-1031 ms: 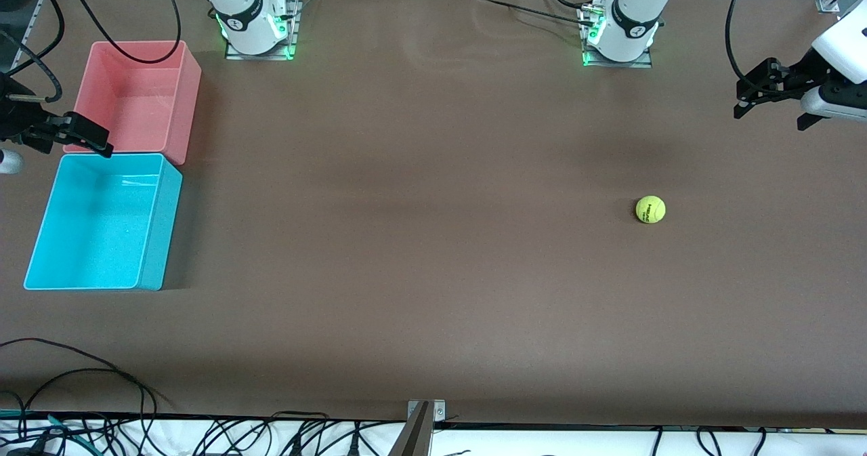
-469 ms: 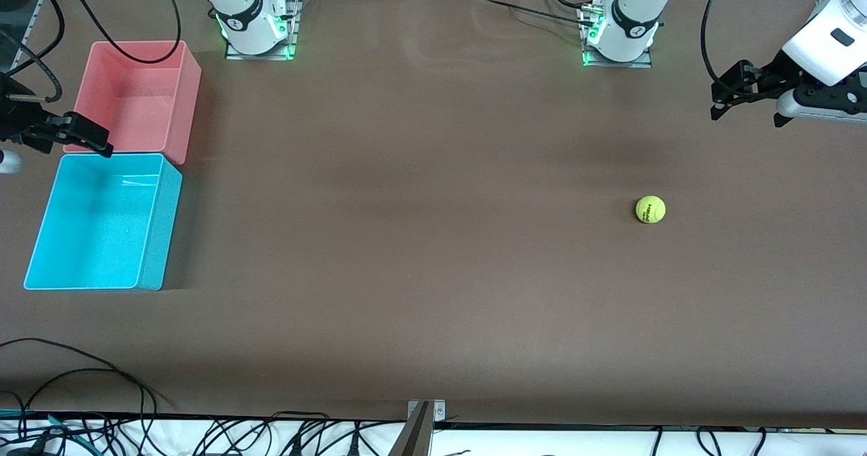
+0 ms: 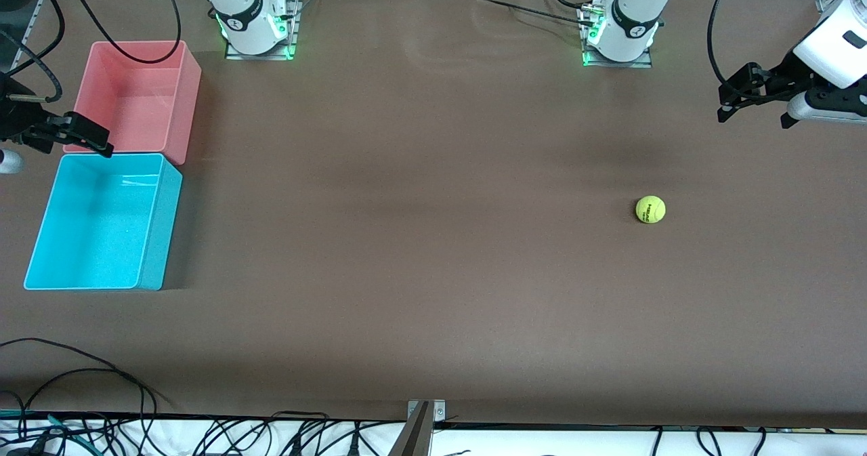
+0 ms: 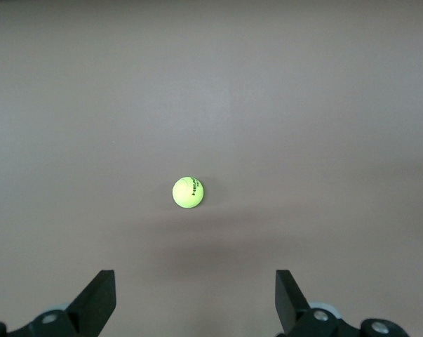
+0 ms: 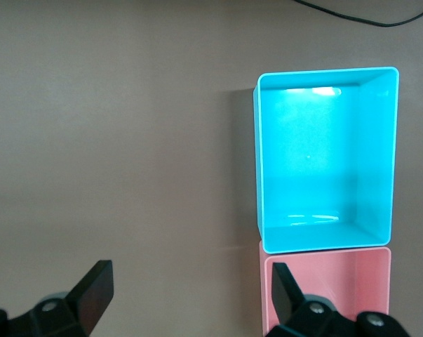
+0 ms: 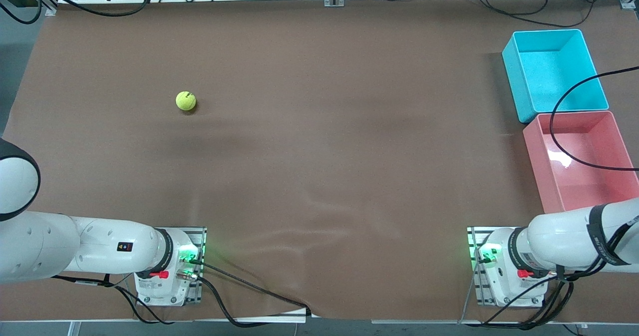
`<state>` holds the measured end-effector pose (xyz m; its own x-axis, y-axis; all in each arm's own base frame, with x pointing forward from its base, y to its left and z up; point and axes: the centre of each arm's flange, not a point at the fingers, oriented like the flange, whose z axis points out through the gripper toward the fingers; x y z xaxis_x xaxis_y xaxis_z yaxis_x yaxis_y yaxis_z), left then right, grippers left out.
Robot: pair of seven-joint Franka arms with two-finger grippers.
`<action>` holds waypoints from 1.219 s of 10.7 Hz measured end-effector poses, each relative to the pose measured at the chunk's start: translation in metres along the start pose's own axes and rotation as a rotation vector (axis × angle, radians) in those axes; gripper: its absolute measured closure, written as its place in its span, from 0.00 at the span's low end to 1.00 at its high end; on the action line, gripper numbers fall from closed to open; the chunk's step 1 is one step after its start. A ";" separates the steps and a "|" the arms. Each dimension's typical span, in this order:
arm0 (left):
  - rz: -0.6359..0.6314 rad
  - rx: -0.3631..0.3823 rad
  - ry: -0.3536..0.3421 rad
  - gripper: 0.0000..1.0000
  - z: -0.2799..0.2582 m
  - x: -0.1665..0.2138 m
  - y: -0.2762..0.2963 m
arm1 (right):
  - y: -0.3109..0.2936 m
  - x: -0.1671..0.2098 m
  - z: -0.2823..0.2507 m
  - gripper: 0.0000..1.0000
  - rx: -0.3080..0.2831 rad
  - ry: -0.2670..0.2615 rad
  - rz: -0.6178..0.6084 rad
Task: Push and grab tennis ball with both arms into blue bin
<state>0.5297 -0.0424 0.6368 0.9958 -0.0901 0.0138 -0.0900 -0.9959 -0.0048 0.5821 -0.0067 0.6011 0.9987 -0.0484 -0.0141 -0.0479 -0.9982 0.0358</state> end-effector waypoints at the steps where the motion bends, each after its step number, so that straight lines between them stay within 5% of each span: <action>1: 0.000 0.000 -0.002 0.00 0.001 0.001 0.000 | 0.000 0.000 0.000 0.00 0.000 0.000 0.000; 9: -0.003 0.000 -0.010 0.00 0.003 0.004 -0.001 | 0.000 0.000 0.000 0.00 0.000 0.000 0.000; 13: -0.025 -0.002 -0.071 0.00 0.013 0.000 -0.012 | 0.000 0.000 0.000 0.00 0.000 0.000 0.000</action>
<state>0.5314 -0.0308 0.6243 0.9963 -0.0648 -0.0570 -0.0652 -0.9979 -0.0036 0.5822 -0.0067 0.6010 0.9987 -0.0485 -0.0145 -0.0479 -0.9982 0.0356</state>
